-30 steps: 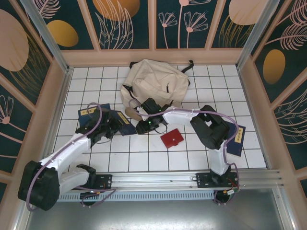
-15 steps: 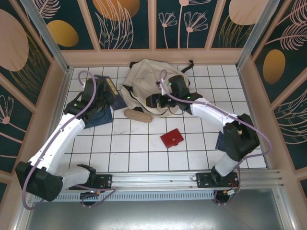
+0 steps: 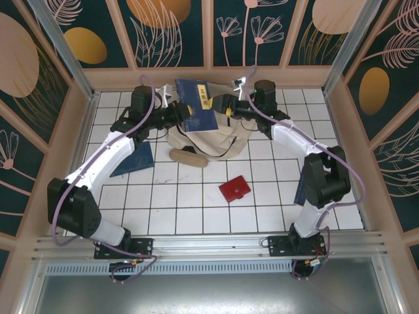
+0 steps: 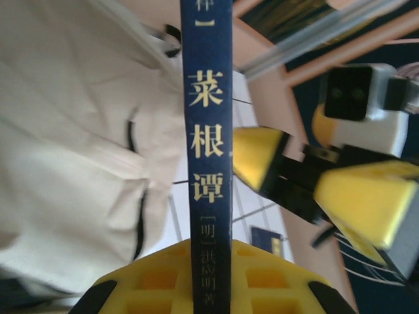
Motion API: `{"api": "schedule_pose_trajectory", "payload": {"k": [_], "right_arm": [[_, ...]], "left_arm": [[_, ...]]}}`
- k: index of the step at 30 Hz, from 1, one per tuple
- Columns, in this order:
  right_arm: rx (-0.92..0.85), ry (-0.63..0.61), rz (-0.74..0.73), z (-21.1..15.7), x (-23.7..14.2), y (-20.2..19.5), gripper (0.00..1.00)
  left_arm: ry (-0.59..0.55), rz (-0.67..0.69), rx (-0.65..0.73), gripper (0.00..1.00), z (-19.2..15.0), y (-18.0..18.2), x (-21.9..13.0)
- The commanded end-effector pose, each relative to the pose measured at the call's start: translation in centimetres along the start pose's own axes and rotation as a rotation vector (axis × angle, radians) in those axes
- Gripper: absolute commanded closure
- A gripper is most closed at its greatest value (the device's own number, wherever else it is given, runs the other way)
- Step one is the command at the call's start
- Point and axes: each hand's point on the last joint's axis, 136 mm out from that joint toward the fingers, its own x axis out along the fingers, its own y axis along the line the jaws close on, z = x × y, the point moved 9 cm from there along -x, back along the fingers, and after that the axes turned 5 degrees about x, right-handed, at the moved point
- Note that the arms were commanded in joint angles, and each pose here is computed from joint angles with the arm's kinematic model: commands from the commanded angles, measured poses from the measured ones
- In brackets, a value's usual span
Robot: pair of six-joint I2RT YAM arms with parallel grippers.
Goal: Pack books, pencil case, and school supplies into a backpack
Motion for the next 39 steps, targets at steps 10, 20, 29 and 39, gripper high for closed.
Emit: {"api": "schedule_pose_trajectory", "payload": {"k": [10,20,29,39], "right_arm": [[0.042,0.048,0.281,0.2,-1.2,2.1,0.22],[0.058,0.016,0.384,-0.7,-3.3,4.2,0.39],[0.154,-0.142,0.337,-0.1,-3.7,4.9,0.97],[0.372,-0.310,0.347,-0.7,-1.1,5.3,1.00]], "left_arm": [[0.066,-0.377,0.112,1.00,0.9,-3.4,0.3],[0.030,-0.342,0.099,1.00,1.1,-2.7,-0.4],[-0.070,-0.305,-0.014,0.54,1.5,-2.4,-1.0],[-0.294,-0.461,-0.260,0.32,-1.5,-0.6,-2.0]]}}
